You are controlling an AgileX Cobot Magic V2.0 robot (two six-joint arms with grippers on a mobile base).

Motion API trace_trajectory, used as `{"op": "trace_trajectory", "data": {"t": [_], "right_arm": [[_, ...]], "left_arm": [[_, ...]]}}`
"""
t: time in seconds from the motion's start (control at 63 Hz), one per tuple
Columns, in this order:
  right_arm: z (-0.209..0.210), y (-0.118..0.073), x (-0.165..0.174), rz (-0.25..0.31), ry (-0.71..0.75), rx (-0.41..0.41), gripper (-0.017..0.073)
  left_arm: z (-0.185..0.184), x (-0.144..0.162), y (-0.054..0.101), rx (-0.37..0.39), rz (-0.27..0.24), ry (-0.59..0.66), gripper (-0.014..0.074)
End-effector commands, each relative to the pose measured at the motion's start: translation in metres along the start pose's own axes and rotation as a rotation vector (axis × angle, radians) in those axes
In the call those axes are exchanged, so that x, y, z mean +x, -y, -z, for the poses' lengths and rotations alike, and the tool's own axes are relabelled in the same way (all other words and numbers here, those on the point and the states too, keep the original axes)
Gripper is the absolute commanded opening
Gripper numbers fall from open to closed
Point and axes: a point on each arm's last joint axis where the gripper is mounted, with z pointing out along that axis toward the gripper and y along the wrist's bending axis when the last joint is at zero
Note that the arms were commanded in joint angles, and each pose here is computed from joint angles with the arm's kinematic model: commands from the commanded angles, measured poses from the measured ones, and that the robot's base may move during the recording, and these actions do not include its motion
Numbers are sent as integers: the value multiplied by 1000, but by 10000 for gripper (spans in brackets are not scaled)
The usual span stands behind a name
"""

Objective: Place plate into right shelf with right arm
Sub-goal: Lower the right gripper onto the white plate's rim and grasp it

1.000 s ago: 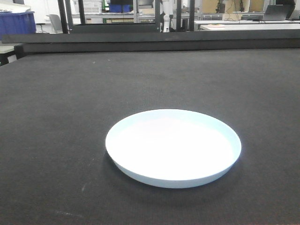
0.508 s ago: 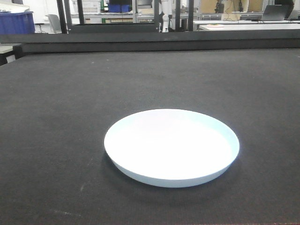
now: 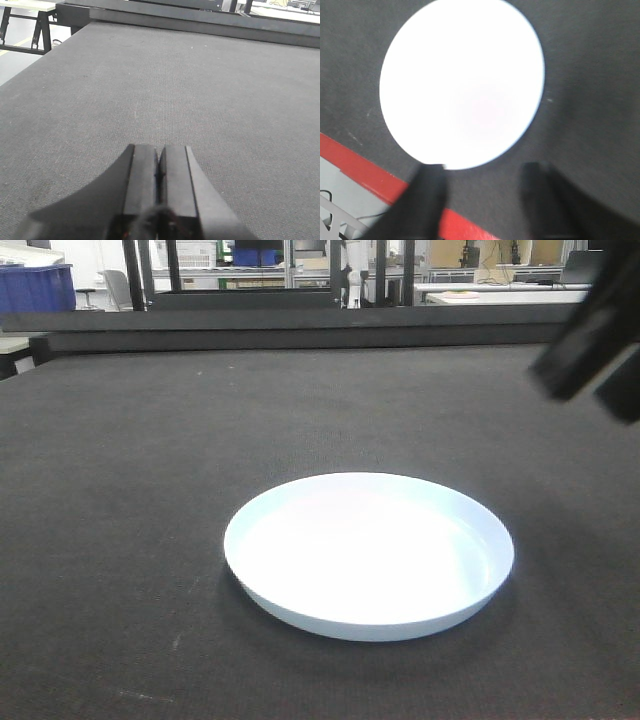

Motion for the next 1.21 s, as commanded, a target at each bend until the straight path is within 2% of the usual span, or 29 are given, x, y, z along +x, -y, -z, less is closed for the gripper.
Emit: {"op": "trace_trajectory", "data": {"t": [0.0,0.175,0.365,0.714,0.968,1.079,1.19], "right_arm": [[-7,-5,-18,7,80,-13,623],[-47,10,-20,-47,-36,12,627],[-73,19,-22,-79,-102,27,627],[-83,22,-30,-100,-78,34,626],[-92,24,-28,-136,-101,22,622],[-94,25,-27,-141,-116,21,563],[-95,25,-27,-142,-120,22,437]], "left_arm": [[0,-4,1,15,8,78,-47],[0,-4,1,15,8,78,-47],[0,-4,1,15,8,78,-47],[0,-4,1,15,8,78,-47],[0,-4,1,15,8,78,-47],[0,-4,1,15,8,78,-47],[0,-4,1,15,8,78,-47]]}}
